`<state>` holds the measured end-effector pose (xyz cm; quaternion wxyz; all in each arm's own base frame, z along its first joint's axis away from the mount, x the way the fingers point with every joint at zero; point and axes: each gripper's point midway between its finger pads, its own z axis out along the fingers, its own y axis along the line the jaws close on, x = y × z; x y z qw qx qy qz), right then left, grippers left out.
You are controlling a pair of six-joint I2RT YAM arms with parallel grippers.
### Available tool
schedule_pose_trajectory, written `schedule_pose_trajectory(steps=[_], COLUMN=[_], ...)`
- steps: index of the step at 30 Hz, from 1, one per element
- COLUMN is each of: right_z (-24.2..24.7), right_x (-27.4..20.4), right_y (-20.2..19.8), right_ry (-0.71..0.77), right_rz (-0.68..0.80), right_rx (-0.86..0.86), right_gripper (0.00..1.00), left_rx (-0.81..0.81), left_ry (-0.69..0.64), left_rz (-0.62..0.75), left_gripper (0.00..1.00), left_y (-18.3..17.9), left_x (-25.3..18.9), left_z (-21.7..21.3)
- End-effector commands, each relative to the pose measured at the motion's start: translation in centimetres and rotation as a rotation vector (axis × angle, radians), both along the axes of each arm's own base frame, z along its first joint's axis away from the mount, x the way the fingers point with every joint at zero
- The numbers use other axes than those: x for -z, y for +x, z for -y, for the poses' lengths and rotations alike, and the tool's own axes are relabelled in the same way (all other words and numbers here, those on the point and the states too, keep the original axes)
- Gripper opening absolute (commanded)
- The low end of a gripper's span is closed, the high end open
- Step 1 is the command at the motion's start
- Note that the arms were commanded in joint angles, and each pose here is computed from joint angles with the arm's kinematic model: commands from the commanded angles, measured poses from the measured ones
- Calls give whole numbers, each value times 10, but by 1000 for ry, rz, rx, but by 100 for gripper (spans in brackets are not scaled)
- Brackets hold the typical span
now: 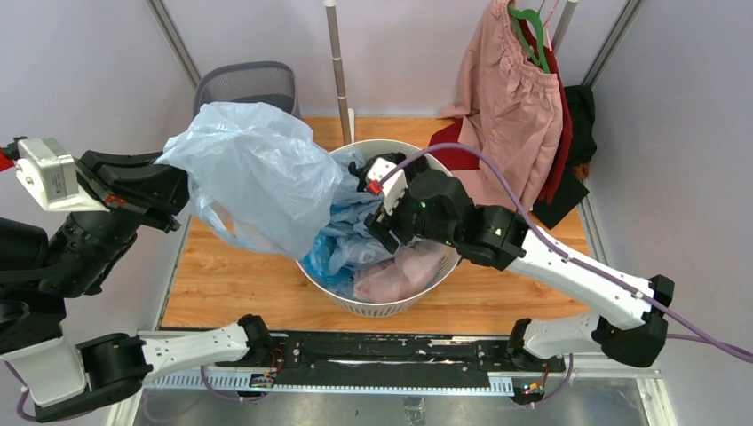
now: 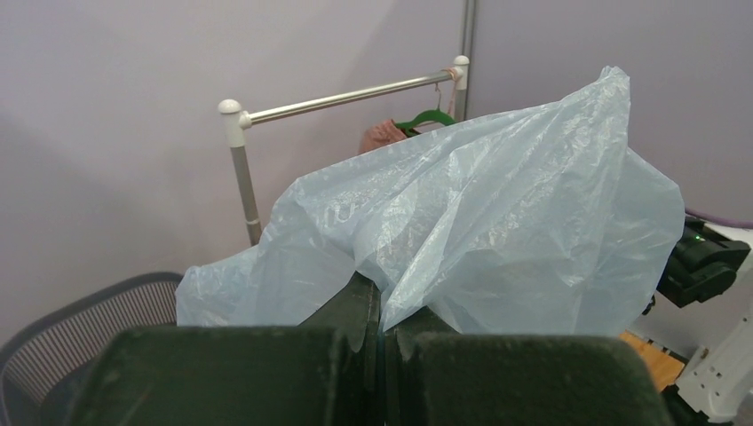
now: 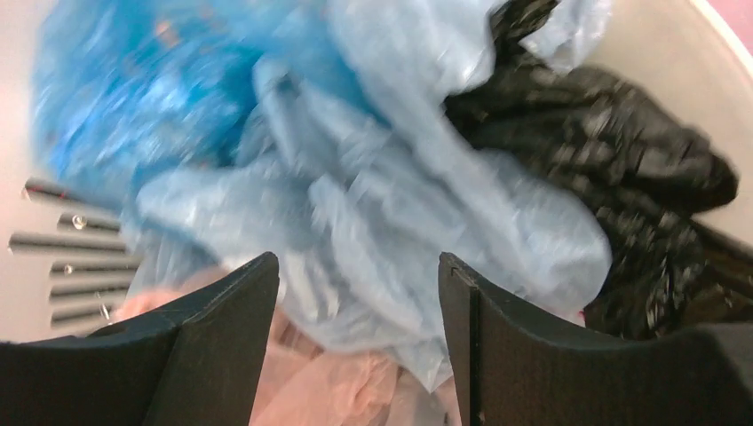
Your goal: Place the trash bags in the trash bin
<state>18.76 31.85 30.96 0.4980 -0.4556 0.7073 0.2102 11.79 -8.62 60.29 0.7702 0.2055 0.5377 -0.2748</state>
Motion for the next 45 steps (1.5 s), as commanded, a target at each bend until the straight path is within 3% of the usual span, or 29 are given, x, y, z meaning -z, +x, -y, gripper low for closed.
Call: schedule_pose_trajectory(steps=[1,7,10,13,17,22,26,28,31,35,37,41,45], right_z=[-7,2,8,13,20,8,-15,-31,-64,-102,-118,-155,-182], right_x=[-25,-57,-87,-107,-115,-59,12,34,50,87,113,140,153], right_y=[10,8,-14,-56,-141,-209,-208,-216,-233,-223,-195,-148,-94], right_ry=[15,62,152,221,250,-20,-345,-395,-322,-255,-252,-81,-9], right_rz=[16,45,42,13,-75,-96,89,151,158,133,62,-70,-93], right_rx=[-41,-26,-104,-281,-644,-802,-655,-637,-662,-591,-500,-401,-275], right_gripper=[70,72,73,73,73,74,72,71,71,71,70,70,70], left_rx=[-11,-2,-4,-5,-1,11,5,-5,-10,-3,1,1,-9], left_ry=[-7,-7,-2,1,-5,-61,-111,-124,-132,-141,-150,-153,-149], left_rz=[-13,-17,-20,-20,-11,22,52,55,52,37,33,29,21], left_gripper=[1,1,1,1,1,1,1,1,1,1,1,1,1], left_y=[-2,-4,-3,-3,-5,-13,-20,-22,-23,-26,-29,-31,-31], left_x=[4,5,6,6,-1,-23,-41,-44,-42,-35,-32,-27,-24], left_z=[-6,-7,-7,-7,-8,-18,-31,-36,-40,-44,-47,-51,-55])
